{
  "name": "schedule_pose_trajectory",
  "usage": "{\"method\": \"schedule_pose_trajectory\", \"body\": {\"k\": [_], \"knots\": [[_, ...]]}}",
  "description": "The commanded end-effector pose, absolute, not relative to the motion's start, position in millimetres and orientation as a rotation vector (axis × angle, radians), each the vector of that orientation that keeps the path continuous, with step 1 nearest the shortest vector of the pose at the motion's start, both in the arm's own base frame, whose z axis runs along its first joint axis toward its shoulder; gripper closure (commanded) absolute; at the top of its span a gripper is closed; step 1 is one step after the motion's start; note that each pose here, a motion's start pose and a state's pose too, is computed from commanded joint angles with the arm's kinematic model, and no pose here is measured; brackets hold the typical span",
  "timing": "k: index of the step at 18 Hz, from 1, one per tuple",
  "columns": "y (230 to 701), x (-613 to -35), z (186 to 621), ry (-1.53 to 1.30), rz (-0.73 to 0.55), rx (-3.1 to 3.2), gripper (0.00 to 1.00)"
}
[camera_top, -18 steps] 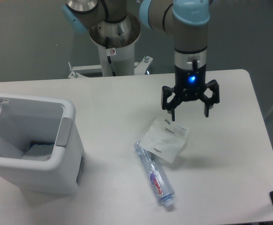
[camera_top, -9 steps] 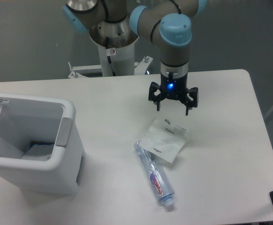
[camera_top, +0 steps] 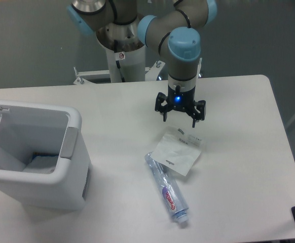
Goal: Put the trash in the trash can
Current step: 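Move the open gripper down over the white wrapper sheet, then close the gripper on the edge of the white wrapper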
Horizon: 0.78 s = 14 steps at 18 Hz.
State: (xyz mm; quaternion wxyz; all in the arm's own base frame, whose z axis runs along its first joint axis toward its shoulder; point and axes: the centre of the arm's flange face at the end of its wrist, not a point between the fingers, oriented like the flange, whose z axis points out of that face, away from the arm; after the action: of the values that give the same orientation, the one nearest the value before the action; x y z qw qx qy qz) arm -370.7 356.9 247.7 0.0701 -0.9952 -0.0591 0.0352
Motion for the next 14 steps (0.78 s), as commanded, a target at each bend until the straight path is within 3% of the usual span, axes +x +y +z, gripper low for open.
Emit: {"method": "schedule_pose_trajectory", "body": {"k": [14], "knots": [[377, -378, 209, -0.073, 0.084, -3.068, 0.0]]}}
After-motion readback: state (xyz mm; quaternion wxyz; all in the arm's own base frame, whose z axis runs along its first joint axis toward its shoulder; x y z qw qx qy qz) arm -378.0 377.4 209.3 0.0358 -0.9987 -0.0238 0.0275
